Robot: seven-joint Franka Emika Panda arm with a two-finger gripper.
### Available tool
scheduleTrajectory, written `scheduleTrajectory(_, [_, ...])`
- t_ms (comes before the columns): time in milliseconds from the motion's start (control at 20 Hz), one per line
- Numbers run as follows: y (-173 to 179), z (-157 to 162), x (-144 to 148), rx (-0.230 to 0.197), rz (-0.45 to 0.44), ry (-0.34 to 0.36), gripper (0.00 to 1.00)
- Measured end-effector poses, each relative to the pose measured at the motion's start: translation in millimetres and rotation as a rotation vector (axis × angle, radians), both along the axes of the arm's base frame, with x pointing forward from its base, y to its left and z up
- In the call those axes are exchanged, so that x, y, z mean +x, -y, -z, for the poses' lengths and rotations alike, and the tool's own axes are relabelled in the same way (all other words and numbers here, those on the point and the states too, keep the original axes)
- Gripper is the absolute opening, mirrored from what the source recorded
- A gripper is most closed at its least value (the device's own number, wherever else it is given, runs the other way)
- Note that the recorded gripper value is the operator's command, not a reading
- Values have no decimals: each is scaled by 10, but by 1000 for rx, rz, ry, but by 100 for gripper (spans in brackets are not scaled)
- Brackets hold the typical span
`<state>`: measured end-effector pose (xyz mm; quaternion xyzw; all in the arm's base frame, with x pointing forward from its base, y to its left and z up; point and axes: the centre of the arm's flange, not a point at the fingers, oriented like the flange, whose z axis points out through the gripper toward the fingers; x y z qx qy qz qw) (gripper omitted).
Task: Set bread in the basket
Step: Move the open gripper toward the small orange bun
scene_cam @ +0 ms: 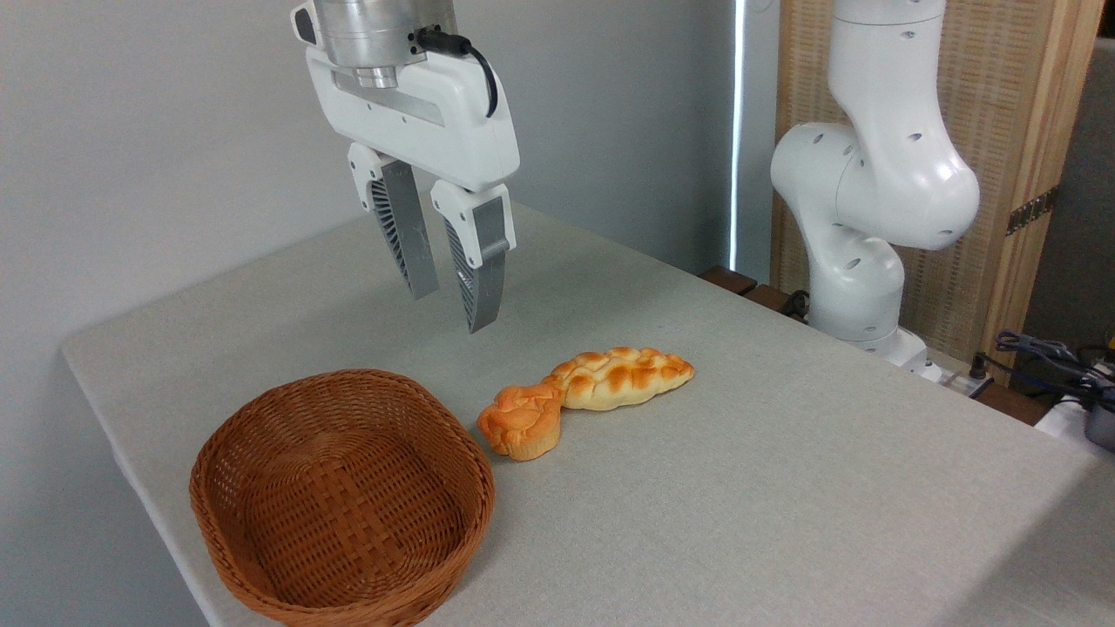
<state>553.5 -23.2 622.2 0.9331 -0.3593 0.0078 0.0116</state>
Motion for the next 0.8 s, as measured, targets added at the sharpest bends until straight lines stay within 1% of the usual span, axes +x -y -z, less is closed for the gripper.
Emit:
scheduleTrajectory(300, [-140, -7, 0, -6, -26, 1, 99])
scheduleTrajectory(650, [-133, -19, -14, -6, -25, 3, 98])
scheduleTrajectory(800, [-130, 15, -91, -9, -24, -5, 98])
